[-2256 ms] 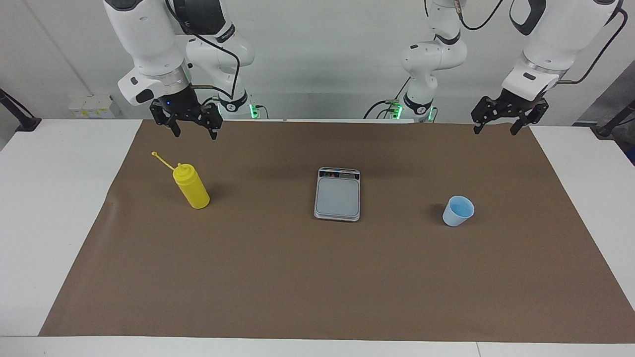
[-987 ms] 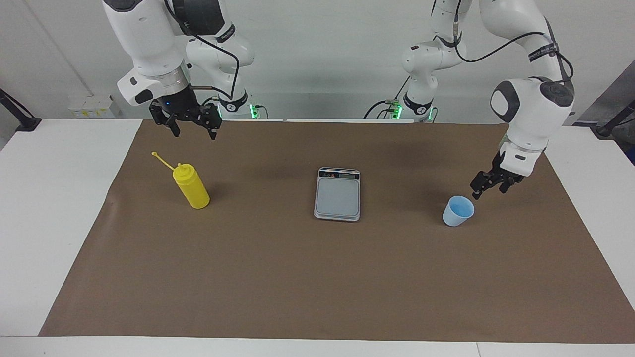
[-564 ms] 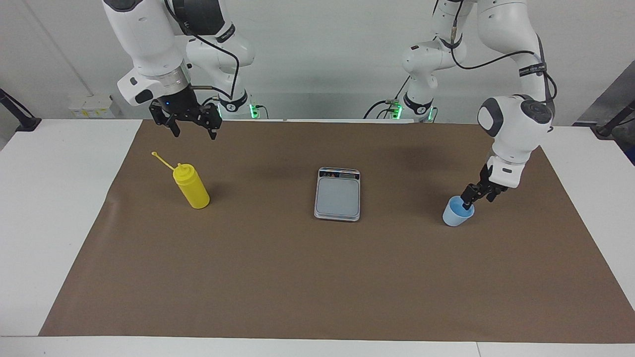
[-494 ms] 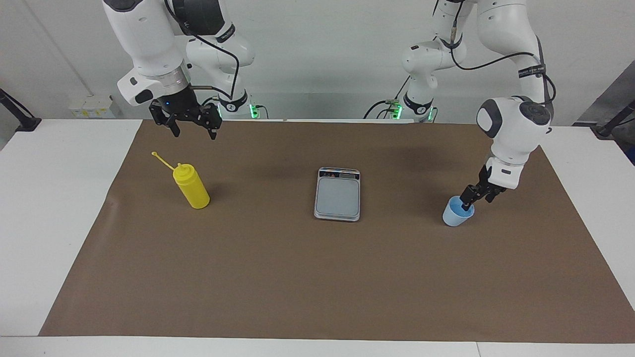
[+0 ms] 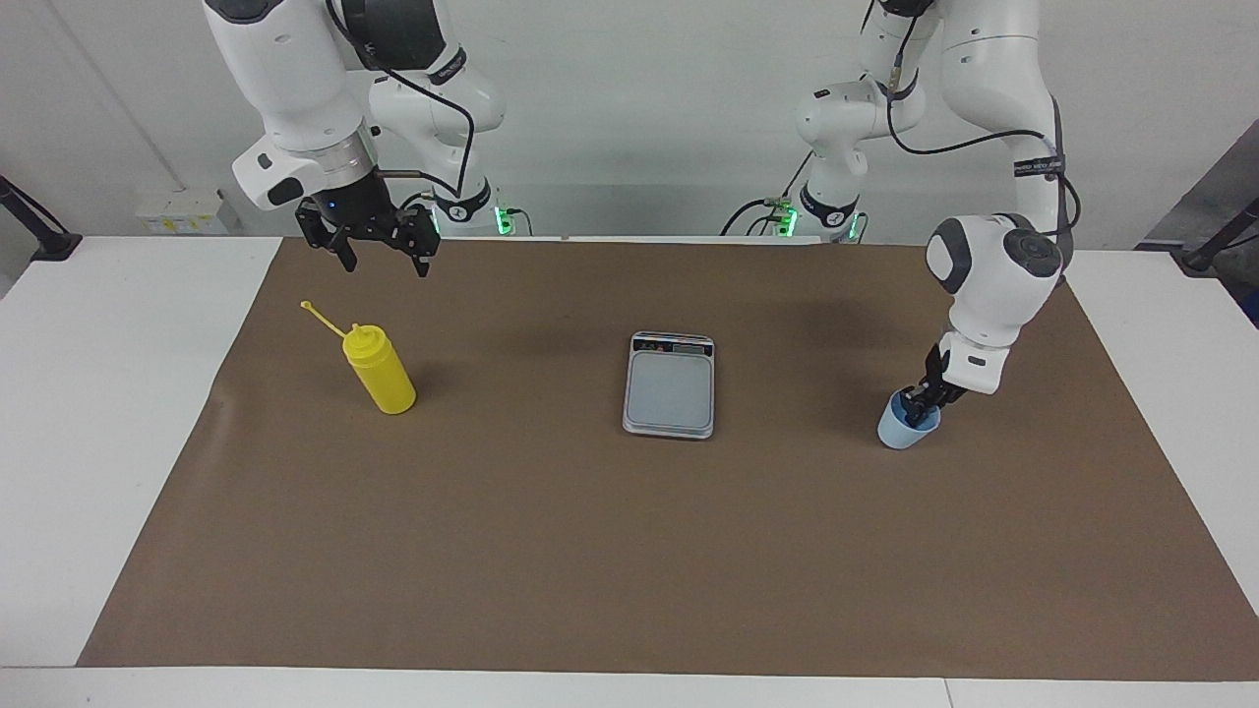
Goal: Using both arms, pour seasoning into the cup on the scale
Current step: 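Carry the blue cup with the left gripper onto the scale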
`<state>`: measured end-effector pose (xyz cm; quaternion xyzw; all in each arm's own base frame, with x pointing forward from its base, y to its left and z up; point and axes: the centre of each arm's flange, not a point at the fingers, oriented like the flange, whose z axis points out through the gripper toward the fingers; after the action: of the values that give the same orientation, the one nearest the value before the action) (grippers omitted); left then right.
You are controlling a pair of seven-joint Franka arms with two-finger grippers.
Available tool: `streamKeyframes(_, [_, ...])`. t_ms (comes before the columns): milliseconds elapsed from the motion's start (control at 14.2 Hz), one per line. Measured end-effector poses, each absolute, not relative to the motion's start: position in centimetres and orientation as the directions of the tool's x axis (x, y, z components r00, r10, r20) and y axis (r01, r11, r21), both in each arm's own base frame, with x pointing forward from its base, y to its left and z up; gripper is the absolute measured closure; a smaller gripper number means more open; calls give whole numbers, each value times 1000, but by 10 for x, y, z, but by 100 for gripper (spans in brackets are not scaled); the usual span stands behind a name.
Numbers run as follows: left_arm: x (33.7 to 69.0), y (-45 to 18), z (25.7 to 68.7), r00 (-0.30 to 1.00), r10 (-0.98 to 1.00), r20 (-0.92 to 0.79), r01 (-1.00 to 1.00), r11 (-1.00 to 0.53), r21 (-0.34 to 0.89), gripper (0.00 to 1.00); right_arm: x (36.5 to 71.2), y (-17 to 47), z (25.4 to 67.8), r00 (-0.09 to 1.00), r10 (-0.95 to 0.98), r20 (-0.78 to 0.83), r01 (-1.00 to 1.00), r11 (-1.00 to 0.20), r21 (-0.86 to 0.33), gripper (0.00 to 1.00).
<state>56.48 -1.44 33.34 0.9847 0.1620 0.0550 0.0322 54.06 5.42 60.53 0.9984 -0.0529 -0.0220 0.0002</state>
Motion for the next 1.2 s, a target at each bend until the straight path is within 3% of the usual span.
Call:
streamKeyframes(71, [570,-14,343,942,322,97,315,-946,81,97,541,54,605,993,-106,-44,-106,-994,3,0])
streamKeyframes(353, [594,-26,406,951,300,76,294,-953,75,97,541,54,605,993,-106,-44,-106,-994,3,0])
streamKeyframes(635, [595,-105,461,964,259,67,254,-964,80,97,541,54,605,993,-106,-44,-106,-994,3,0])
streamKeyframes(1199, [530,-306,453,987,135,93,122,-984,131,97,541,54,605,993,-106,-44,-106,-994,3,0])
